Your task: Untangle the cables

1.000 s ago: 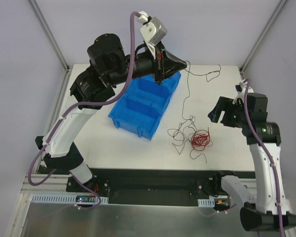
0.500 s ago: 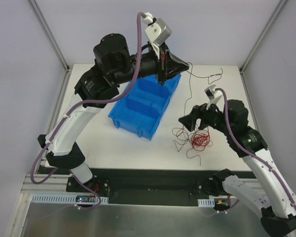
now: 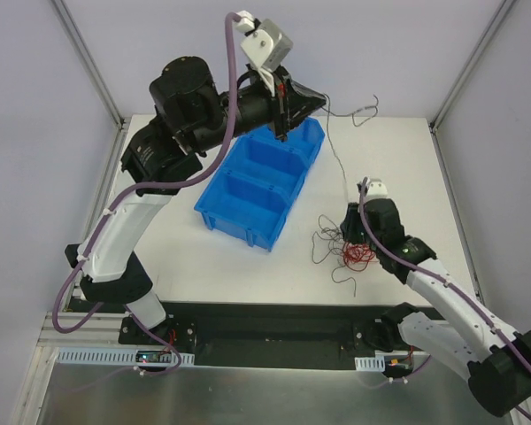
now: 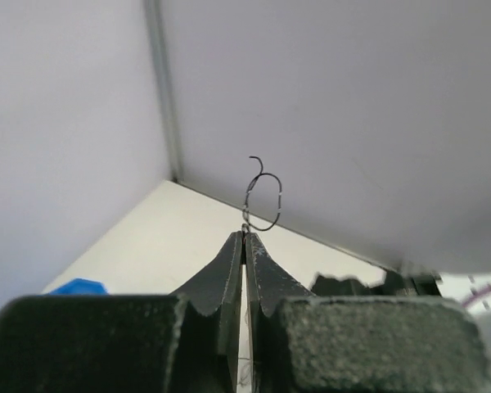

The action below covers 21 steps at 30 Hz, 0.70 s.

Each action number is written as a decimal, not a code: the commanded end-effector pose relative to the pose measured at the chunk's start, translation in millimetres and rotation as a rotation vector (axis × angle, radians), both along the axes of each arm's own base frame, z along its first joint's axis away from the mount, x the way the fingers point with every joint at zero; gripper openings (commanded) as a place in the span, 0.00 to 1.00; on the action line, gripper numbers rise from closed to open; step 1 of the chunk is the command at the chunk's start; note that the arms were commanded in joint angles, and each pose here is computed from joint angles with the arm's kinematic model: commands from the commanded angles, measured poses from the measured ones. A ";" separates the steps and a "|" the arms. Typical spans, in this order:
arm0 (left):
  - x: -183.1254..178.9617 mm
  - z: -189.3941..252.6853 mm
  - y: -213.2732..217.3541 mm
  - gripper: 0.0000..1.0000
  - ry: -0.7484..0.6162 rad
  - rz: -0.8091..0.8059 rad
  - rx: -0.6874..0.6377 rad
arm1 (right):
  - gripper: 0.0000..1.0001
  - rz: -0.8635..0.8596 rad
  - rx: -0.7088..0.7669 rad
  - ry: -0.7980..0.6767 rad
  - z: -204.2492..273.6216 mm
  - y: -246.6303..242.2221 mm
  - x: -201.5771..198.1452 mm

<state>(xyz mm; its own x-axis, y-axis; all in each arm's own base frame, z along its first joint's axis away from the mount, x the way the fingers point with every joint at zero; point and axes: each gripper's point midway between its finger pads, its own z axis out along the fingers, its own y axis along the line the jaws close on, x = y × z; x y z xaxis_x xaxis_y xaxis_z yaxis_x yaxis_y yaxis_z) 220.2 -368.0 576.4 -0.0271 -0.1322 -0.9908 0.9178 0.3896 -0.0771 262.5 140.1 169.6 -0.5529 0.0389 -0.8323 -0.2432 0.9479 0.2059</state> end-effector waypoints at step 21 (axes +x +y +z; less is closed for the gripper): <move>26.1 83.0 115.6 0.00 -0.190 0.499 -0.185 | 0.70 -0.613 -0.259 0.520 -99.7 -155.6 -29.5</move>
